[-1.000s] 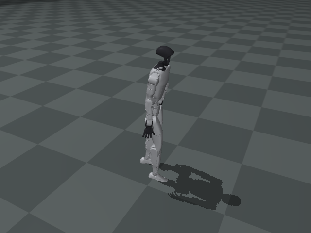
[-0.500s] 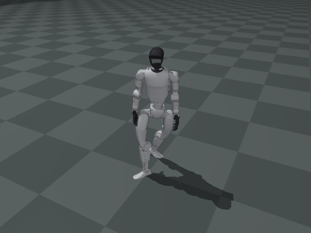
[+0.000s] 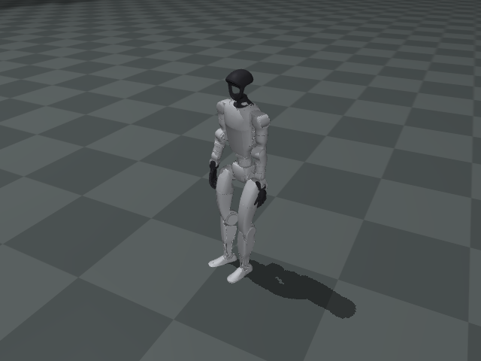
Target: Upper body actions
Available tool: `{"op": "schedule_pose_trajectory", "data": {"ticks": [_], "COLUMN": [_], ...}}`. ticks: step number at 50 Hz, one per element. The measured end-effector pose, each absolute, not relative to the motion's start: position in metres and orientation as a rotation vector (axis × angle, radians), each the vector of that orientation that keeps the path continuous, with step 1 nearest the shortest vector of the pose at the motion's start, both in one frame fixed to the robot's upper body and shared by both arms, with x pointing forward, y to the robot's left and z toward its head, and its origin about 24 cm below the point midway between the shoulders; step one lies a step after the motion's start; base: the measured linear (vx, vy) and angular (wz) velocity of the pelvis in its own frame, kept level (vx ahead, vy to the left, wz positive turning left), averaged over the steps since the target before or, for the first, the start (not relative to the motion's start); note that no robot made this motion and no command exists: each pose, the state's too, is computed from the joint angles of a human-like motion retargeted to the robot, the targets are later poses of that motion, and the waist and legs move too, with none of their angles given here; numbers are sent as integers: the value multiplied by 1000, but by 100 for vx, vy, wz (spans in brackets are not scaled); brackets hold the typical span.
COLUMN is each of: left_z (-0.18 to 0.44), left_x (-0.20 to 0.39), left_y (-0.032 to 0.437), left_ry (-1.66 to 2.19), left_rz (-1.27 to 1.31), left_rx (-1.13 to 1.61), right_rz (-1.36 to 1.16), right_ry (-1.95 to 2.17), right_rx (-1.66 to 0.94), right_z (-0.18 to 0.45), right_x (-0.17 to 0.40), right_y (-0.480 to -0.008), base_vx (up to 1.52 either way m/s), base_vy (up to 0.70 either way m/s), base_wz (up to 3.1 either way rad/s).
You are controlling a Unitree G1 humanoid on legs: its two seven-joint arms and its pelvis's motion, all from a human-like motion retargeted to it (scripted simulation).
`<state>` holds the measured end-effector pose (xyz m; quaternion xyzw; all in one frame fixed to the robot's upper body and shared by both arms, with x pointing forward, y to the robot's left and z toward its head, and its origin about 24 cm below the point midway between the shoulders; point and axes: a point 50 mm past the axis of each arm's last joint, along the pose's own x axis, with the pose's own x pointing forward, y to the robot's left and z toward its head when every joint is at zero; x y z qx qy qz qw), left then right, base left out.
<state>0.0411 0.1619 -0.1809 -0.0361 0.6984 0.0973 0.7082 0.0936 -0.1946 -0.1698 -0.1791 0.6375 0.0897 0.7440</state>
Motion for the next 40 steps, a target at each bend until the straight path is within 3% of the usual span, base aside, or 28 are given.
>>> {"op": "schedule_pose_trajectory", "data": {"ticks": [9, 20, 27, 40], "left_z": [-181, -181, -180, -179], "left_x": [3, 23, 46, 55], "left_y": [156, 162, 168, 154], "left_ry": [1681, 1621, 1540, 1547], "left_rz": [300, 314, 311, 180], "left_rx": [-191, -197, -163, -104], "right_rz": [221, 75, 55, 231], "right_ry": [1544, 1865, 1896, 1766], "right_rx": [-377, -327, -239, -358], "right_z": [-177, -173, -174, -179], "right_x": [57, -23, -35, -11], "right_y": [-188, -212, -198, -189], "base_vx": [26, 14, 3, -7], "base_vy": [19, 15, 6, -4], "base_wz": [-90, -65, -21, 110]}}
